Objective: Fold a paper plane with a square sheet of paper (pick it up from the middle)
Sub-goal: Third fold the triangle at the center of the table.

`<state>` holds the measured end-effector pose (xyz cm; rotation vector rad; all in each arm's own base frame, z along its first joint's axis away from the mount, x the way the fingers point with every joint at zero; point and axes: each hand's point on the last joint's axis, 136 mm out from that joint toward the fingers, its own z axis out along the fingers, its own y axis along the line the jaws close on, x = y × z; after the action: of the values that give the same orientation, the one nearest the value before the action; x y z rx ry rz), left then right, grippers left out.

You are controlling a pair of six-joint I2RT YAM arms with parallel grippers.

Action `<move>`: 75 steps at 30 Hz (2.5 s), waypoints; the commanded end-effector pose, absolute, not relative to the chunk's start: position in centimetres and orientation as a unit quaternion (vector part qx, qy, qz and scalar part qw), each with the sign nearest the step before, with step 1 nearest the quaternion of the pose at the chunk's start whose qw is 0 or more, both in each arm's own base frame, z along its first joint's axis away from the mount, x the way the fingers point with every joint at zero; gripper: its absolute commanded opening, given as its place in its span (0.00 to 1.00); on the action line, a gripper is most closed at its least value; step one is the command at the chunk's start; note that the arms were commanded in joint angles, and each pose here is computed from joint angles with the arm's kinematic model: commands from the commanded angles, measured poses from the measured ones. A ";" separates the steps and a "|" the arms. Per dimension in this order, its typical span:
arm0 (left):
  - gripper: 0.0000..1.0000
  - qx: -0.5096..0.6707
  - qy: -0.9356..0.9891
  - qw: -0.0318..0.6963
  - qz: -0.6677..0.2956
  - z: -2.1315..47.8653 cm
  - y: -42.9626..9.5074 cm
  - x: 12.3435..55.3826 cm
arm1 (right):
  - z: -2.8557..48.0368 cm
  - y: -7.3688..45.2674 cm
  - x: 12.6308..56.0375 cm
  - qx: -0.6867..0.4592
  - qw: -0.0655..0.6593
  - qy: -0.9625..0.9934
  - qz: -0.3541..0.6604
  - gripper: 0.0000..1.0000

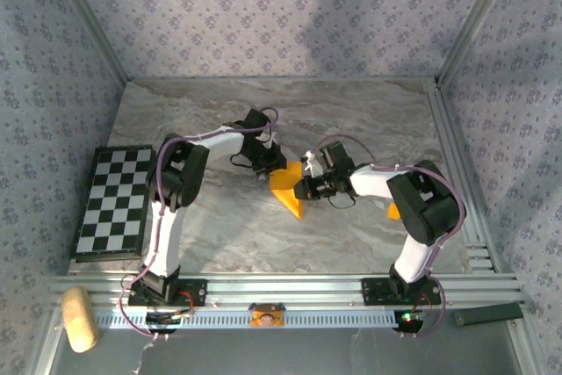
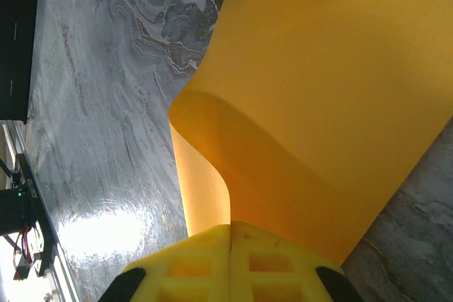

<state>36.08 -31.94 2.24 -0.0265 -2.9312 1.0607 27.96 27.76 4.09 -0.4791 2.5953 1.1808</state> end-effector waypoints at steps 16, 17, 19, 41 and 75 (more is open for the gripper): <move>0.12 0.001 -0.952 0.046 0.301 -0.7 -30.9 34.4 | 3.9 27.9 28.8 -0.181 0.111 0.887 0.410 0.04; 0.12 0.000 -0.952 0.046 0.301 -0.7 -30.9 34.4 | 3.9 27.8 28.9 -0.179 0.112 0.887 0.410 0.04; 0.12 0.000 -0.952 0.046 0.301 -0.7 -30.8 34.3 | 3.7 27.7 28.8 -0.178 0.111 0.889 0.407 0.04; 0.11 -0.002 -0.953 0.048 0.299 -0.7 -30.7 34.1 | 3.0 27.3 28.8 -0.177 0.111 0.902 0.379 0.03; 0.11 -0.004 -0.953 0.051 0.300 -0.8 -30.8 33.9 | 2.6 27.4 28.6 -0.181 0.109 0.908 0.361 0.03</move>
<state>36.00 -31.89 2.14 -0.0255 -2.9301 1.0574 28.77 27.45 2.84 -0.5146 2.6616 1.0836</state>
